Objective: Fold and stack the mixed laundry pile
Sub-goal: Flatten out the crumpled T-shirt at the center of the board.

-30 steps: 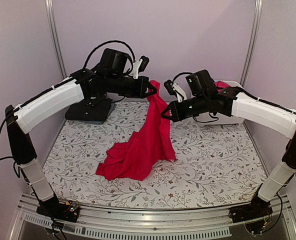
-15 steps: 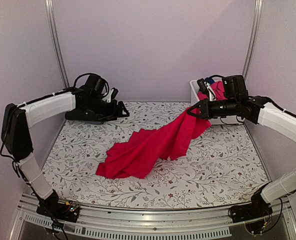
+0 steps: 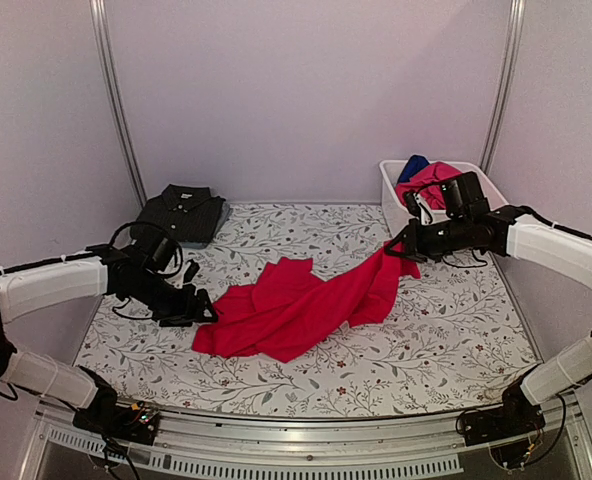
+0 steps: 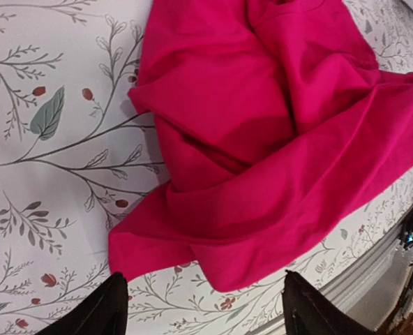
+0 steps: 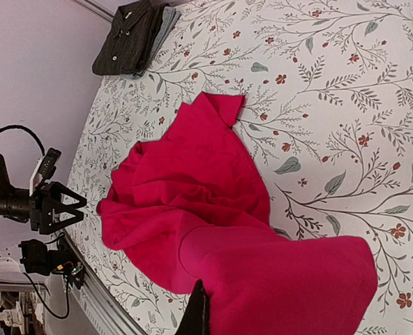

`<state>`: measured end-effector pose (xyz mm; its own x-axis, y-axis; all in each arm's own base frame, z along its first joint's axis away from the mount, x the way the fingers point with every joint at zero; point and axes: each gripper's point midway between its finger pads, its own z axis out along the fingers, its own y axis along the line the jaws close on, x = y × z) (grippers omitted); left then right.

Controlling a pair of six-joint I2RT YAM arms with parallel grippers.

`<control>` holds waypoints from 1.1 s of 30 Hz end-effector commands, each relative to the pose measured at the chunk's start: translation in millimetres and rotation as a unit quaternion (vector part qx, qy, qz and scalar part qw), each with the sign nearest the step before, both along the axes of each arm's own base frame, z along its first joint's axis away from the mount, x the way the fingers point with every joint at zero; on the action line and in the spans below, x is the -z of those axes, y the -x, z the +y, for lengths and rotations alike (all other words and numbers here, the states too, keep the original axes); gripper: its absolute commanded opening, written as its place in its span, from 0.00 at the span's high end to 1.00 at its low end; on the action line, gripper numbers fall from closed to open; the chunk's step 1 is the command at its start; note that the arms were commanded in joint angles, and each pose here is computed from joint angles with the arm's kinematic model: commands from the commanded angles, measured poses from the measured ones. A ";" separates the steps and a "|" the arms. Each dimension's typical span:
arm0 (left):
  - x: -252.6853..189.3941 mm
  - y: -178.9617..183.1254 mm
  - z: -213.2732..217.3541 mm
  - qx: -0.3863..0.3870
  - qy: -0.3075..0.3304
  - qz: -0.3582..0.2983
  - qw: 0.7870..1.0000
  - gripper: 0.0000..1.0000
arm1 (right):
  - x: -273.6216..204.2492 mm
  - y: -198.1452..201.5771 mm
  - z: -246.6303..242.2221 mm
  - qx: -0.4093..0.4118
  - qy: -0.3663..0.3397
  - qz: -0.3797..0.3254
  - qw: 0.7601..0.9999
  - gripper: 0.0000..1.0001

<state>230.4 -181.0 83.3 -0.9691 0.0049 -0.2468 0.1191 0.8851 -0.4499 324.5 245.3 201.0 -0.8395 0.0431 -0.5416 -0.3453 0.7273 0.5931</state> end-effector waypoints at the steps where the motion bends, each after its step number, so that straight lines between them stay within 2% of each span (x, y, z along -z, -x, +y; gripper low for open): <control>1: 12.9 -6.6 24.3 -0.053 -0.080 0.011 0.995 0.28 | -11.7 -13.5 -14.7 0.029 0.013 -0.015 0.999 1.00; 4: 23.9 -0.7 39.1 -0.081 -0.117 0.044 0.989 0.36 | -20.8 -21.2 -23.1 0.040 0.017 -0.026 0.999 1.00; 13: 46.3 12.6 31.8 -0.079 -0.099 0.083 0.989 0.61 | -21.4 -27.8 -22.1 0.038 0.015 -0.024 0.999 1.00; 25: 78.6 33.4 11.8 -0.029 -0.133 0.115 0.984 0.62 | -15.8 -30.3 -19.4 0.031 0.016 -0.018 0.999 1.00; 27: 81.1 29.4 7.7 -0.029 -0.128 0.111 0.985 0.66 | -16.3 -31.1 -18.9 0.030 0.015 -0.019 0.999 1.00; 29: 80.4 22.4 2.5 -0.029 -0.121 0.101 0.987 0.73 | -16.1 -31.5 -18.3 0.028 0.015 -0.019 0.999 1.00; 31: 74.3 9.6 0.1 -0.032 -0.122 0.077 0.989 0.86 | -18.2 -32.6 -17.9 0.028 0.015 -0.022 0.999 1.00; 32: 69.0 1.8 0.6 -0.036 -0.124 0.063 0.990 0.96 | -19.6 -33.3 -17.7 0.028 0.015 -0.025 0.999 1.00; 33: 62.3 -6.4 1.1 -0.041 -0.125 0.049 0.990 1.00 | -22.6 -34.2 -18.0 0.029 0.014 -0.028 0.999 1.00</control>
<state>209.0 -175.0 9.1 -0.9986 -0.0165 -0.0500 -0.0046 0.9734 -0.2291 349.2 225.6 205.7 -0.8331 0.0742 -0.5481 -0.2996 0.7725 0.5599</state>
